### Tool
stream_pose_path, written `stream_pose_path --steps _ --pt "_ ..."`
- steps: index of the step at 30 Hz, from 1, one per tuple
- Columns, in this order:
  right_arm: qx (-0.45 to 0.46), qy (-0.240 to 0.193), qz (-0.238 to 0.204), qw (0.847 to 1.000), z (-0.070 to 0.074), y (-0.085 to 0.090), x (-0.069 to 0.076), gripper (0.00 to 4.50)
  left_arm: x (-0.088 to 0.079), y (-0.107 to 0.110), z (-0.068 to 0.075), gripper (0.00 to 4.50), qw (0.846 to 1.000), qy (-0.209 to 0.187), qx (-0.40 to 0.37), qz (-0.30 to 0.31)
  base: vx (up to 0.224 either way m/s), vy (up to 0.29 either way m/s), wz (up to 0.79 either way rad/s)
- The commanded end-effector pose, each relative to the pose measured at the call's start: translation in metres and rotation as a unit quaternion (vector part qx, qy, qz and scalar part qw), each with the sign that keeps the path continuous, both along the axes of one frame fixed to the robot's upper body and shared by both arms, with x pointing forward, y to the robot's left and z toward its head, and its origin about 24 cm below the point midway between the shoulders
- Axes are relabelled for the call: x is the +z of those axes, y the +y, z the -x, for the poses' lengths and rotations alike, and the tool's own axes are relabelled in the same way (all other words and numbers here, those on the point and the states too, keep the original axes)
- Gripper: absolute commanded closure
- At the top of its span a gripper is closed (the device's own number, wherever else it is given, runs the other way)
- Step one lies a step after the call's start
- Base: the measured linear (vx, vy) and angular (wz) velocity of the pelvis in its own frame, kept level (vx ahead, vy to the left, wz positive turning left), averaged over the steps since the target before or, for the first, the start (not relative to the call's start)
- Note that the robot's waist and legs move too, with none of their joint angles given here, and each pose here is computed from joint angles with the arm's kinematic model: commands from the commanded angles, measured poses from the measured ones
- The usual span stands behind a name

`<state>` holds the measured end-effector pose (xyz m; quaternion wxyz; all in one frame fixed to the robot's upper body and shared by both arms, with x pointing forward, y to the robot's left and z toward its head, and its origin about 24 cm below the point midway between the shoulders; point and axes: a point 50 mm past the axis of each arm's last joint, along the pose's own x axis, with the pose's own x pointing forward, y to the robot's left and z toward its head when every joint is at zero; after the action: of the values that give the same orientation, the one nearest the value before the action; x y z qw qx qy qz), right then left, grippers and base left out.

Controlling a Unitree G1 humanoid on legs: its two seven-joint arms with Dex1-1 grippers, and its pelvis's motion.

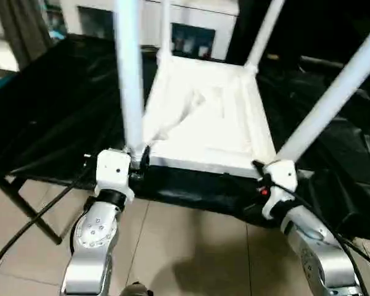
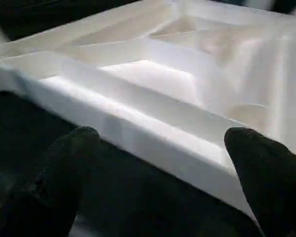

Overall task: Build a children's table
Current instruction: Rotate leg to tighten

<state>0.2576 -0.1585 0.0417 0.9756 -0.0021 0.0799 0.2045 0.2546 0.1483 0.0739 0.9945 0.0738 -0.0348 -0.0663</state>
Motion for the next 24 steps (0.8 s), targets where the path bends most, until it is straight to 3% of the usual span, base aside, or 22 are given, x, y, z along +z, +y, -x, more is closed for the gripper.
stream_pose_path --steps 1,2,6,8,15,18,22,24 --pt "-0.028 -0.021 -0.004 0.999 0.001 -0.008 0.006 0.01 -0.004 0.002 0.001 1.28 1.0 0.011 0.008 -0.003 0.0 0.0 0.0" --pt "-0.029 -0.036 -0.028 0.999 0.003 -0.008 0.01 0.01 -0.001 0.007 0.002 1.28 1.0 -0.003 0.015 0.0 0.0 0.0 0.0" --pt "-0.029 -0.045 -0.049 0.997 0.004 -0.009 0.013 0.01 0.002 0.011 0.007 1.28 0.999 -0.002 -0.007 0.043 0.0 0.0 0.0" --pt "-0.025 -0.045 -0.056 0.997 0.003 -0.008 0.013 0.0 0.003 0.009 0.008 0.96 0.997 0.004 -0.031 0.067 0.0 0.0 0.0" --pt "0.008 -0.055 -0.069 0.996 0.001 0.0 0.016 0.0 0.006 0.008 -0.002 0.55 0.996 0.017 -0.03 0.077 0.0 0.0 0.0" --pt "0.038 -0.05 -0.084 0.994 0.003 0.005 0.017 0.0 0.006 0.008 -0.01 0.32 0.996 0.021 -0.035 0.084 0.0 0.0 0.0" --pt "0.113 -0.023 -0.096 0.989 0.011 0.014 0.014 0.0 0.0 0.014 -0.038 0.07 0.996 0.05 -0.029 0.065 0.0 0.0 0.0" --pt "0.135 -0.012 -0.098 0.986 0.013 0.017 0.014 0.0 -0.001 0.016 -0.045 0.03 0.997 0.055 -0.021 0.059 0.0 0.0 0.0"
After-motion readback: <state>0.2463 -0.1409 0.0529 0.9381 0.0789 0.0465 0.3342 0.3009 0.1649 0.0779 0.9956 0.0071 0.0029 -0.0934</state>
